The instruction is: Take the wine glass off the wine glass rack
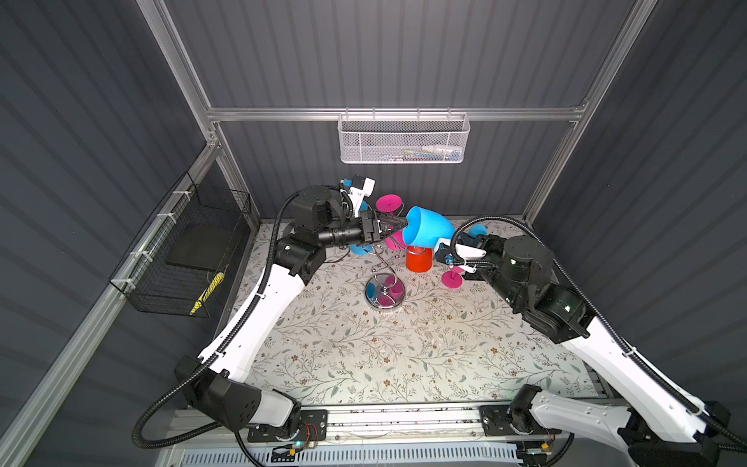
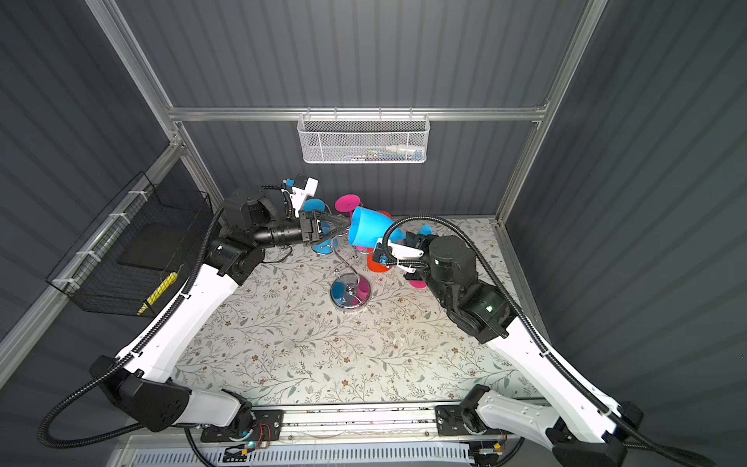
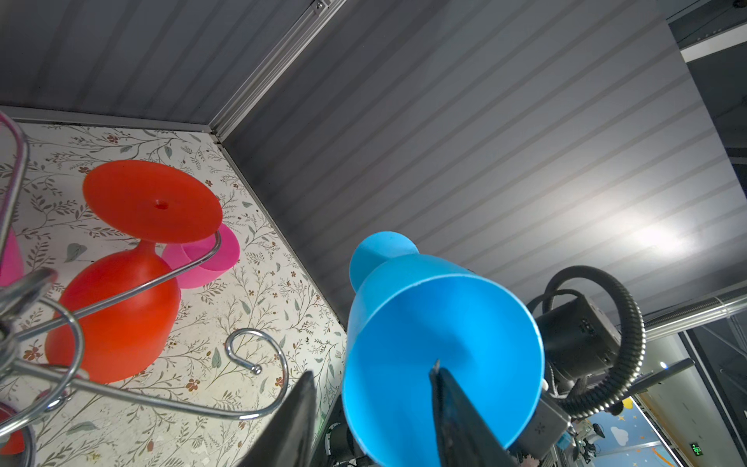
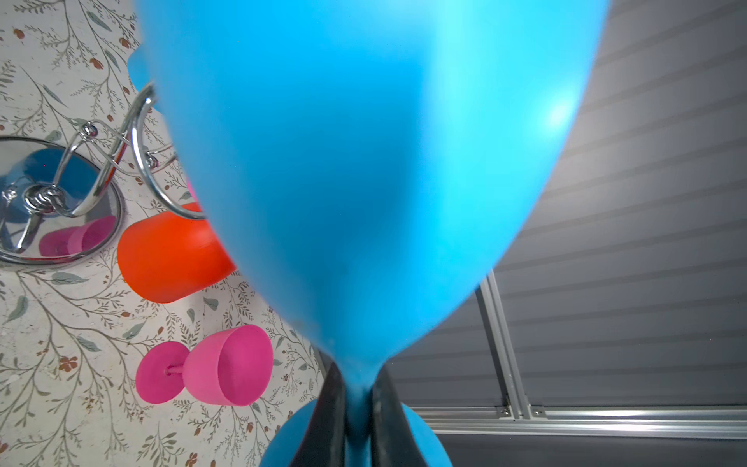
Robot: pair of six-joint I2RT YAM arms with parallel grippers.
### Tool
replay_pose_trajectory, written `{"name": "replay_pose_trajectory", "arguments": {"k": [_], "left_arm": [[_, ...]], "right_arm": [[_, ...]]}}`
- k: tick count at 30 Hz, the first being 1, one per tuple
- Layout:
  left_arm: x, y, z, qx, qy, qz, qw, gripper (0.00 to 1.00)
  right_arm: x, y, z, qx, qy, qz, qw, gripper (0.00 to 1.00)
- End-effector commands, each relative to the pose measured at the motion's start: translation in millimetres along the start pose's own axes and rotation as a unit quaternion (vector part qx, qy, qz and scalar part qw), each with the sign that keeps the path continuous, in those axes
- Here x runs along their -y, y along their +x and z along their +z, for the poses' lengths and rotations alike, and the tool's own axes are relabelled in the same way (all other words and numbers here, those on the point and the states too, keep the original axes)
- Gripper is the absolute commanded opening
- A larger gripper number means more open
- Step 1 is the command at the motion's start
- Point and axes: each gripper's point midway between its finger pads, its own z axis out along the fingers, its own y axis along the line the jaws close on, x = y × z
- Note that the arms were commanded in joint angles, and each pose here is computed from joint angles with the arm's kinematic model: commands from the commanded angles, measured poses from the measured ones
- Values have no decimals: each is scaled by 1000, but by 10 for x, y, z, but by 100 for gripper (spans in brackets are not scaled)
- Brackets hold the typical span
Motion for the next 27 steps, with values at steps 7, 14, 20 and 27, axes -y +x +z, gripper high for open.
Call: {"name": "replay_pose_trajectory", "arguments": {"k": [7, 14, 20, 27], "left_arm": [[35, 106, 59, -20, 15, 8, 1000, 28], [20, 131, 57, -21, 5, 17, 1000, 28], [-25, 155, 13, -25, -23, 33, 999, 32], [-41, 156, -8, -23, -34, 37, 998, 33]], "right_arm": [[158, -110, -16, 1, 40, -39, 998, 0], [172, -193, -44, 11, 41, -43, 998, 0], [203, -185, -63, 6, 46, -45, 998, 0], [201, -173, -86, 2, 44, -50, 998, 0]]}}
